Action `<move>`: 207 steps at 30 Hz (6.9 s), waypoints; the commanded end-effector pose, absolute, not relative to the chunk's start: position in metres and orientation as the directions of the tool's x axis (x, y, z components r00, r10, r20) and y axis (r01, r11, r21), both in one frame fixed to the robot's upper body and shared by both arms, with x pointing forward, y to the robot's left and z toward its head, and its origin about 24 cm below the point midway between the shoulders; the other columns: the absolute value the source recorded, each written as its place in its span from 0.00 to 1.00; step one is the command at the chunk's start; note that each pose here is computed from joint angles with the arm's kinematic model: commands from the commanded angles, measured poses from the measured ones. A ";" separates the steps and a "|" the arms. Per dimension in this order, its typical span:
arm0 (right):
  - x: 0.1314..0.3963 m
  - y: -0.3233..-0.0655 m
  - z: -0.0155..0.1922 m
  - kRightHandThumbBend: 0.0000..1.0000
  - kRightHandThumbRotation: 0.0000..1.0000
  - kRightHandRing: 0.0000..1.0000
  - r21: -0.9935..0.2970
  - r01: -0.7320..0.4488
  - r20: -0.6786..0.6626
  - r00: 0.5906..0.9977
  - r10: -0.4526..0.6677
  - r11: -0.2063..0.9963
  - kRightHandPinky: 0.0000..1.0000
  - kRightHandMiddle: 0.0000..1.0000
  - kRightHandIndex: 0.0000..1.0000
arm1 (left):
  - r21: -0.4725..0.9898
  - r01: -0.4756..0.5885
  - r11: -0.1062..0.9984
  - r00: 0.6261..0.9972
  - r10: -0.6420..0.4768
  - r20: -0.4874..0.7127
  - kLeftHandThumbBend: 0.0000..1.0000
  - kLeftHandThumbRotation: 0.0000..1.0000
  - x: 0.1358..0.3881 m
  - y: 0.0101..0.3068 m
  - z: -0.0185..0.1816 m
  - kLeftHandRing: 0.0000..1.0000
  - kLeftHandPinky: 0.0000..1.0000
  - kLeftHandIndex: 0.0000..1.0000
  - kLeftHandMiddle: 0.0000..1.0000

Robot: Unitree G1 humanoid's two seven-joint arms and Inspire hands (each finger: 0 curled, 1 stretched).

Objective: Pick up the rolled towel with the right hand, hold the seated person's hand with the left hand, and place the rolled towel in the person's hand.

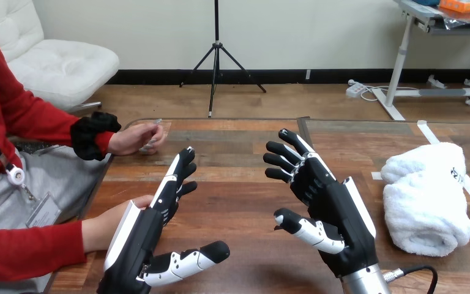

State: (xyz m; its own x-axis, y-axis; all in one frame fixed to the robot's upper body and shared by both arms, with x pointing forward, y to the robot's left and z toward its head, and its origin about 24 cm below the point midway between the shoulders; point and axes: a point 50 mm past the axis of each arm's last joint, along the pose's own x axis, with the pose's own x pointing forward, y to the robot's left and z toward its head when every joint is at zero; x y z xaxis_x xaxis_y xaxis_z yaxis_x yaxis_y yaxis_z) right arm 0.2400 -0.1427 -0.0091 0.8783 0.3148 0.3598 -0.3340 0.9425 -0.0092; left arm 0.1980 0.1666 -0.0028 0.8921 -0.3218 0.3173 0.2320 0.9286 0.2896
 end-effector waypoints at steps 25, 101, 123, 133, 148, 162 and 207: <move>0.250 -0.147 0.006 1.00 0.50 0.84 -0.025 -0.324 0.424 0.853 0.304 0.946 0.79 0.87 0.92 | 0.287 0.203 0.936 0.855 -0.312 0.414 1.00 0.61 0.212 0.162 0.015 0.96 0.89 0.99 0.99; 0.258 -0.147 0.022 1.00 0.45 0.80 -0.045 -0.261 0.492 0.834 0.249 0.964 0.71 0.83 0.89 | 0.291 0.217 0.932 0.851 -0.326 0.411 1.00 0.60 0.217 0.167 0.016 0.97 0.90 0.99 1.00; 0.264 -0.157 0.034 1.00 0.47 0.76 -0.052 -0.218 0.533 0.819 0.212 0.974 0.64 0.80 0.84 | 0.281 0.218 0.935 0.851 -0.323 0.415 1.00 0.59 0.218 0.165 0.017 0.96 0.90 0.99 0.99; 0.267 -0.166 0.041 1.00 0.48 0.75 -0.071 -0.169 0.561 0.808 0.179 0.983 0.63 0.80 0.82 | 0.284 0.217 0.934 0.851 -0.323 0.414 1.00 0.59 0.218 0.165 0.017 0.97 0.90 0.99 0.99; 0.273 -0.183 0.054 1.00 0.50 0.75 -0.025 -0.070 0.593 0.802 0.072 0.997 0.62 0.80 0.83 | 0.292 0.218 0.931 0.851 -0.328 0.410 1.00 0.60 0.218 0.165 0.016 0.97 0.90 0.99 1.00; 0.279 -0.205 0.069 1.00 0.57 0.80 -0.055 0.062 0.618 0.786 -0.014 0.997 0.69 0.83 0.86 | 0.285 0.218 0.934 0.851 -0.324 0.413 1.00 0.60 0.218 0.164 0.016 0.97 0.90 0.99 1.00; 0.307 -0.281 0.125 1.00 0.72 0.89 -0.414 0.413 0.358 0.893 -0.272 0.811 0.71 0.92 0.97 | 0.287 0.225 0.931 0.849 -0.332 0.412 1.00 0.60 0.215 0.161 0.015 0.96 0.90 0.98 0.99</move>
State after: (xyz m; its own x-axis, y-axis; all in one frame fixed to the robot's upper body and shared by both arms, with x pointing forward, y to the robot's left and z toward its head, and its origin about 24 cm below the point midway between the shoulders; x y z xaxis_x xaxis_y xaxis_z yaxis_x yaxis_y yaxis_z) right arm 0.2887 -0.2807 0.0893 0.9164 -0.2722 0.2934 0.3711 0.8526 -0.3679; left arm 0.2029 0.1648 0.0006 0.8850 -0.3210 0.3373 0.2350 0.9333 0.2715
